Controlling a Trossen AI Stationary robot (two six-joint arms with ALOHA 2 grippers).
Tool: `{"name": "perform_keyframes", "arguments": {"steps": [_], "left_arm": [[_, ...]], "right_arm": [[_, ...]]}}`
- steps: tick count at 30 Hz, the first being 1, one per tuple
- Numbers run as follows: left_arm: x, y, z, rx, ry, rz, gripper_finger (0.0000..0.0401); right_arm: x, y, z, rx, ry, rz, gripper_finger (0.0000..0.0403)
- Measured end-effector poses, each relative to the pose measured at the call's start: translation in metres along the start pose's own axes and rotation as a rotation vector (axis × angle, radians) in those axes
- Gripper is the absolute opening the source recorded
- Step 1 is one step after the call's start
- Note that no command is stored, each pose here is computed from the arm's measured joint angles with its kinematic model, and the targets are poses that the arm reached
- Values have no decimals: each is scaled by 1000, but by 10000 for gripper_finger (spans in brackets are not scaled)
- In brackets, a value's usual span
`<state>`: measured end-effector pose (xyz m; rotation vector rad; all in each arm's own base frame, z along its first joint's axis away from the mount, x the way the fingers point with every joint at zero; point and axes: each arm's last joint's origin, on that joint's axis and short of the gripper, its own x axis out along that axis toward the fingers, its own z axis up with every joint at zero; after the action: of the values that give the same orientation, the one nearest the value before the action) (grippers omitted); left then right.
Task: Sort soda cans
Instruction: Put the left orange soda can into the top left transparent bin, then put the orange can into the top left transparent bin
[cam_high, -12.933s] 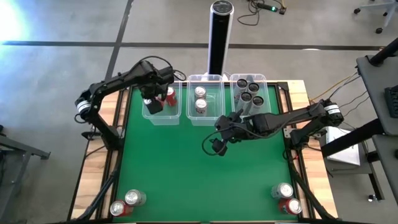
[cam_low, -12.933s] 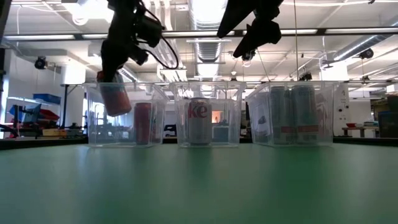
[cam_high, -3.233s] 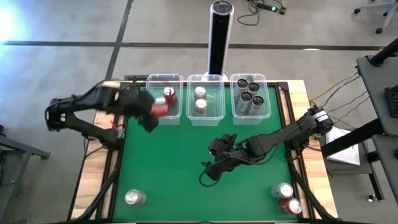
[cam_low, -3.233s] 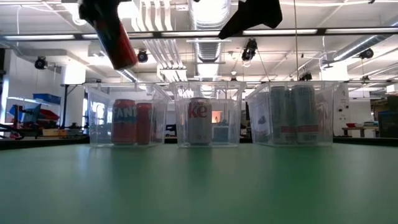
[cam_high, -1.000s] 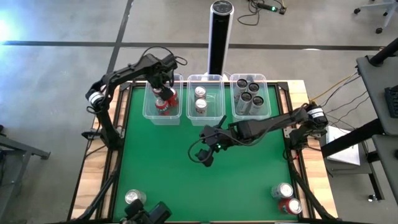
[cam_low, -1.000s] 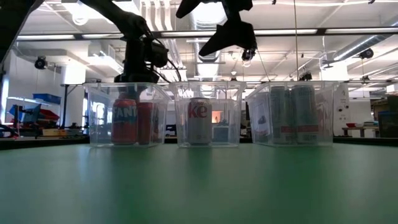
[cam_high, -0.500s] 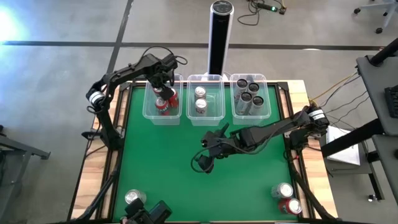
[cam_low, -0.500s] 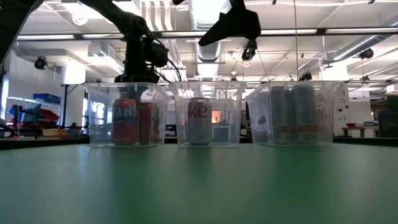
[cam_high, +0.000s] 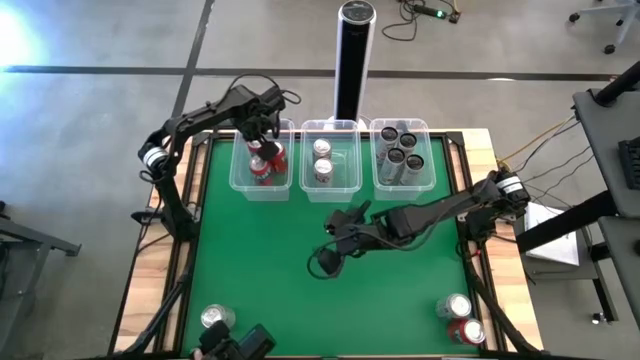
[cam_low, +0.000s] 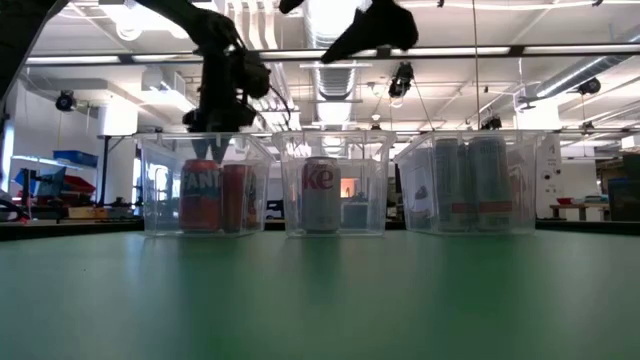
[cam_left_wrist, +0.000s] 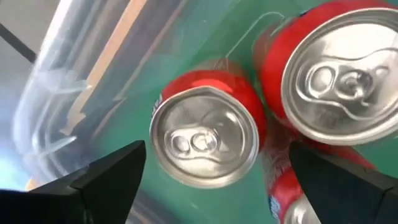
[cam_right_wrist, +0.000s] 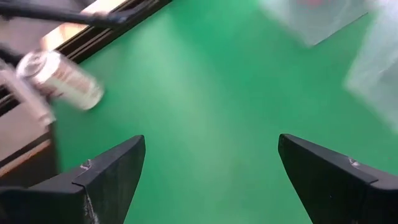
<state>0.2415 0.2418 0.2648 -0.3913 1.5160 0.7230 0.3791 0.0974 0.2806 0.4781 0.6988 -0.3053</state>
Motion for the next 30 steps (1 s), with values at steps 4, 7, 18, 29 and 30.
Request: {"name": "perform_keyframes", "arguments": {"steps": [4,7,18,29,30], "left_arm": [[-32,4,1,-56,-47,1,372],[-71,7,-3,-93,-163,-1,366],[-218,-31,-86,-119,-780,-257,361],[-227,-135,-210,119,-1170,-565,361],[-222,-145,-219,145,-1204,-575,361]], "right_arm": [[-17,5,12,-96,-172,-124,364],[-31,8,27,-181,-279,-201,364],[-46,3,61,-636,-311,-350,364],[-125,-5,52,-315,69,-363,364],[-131,-2,44,-277,123,-350,364]]}}
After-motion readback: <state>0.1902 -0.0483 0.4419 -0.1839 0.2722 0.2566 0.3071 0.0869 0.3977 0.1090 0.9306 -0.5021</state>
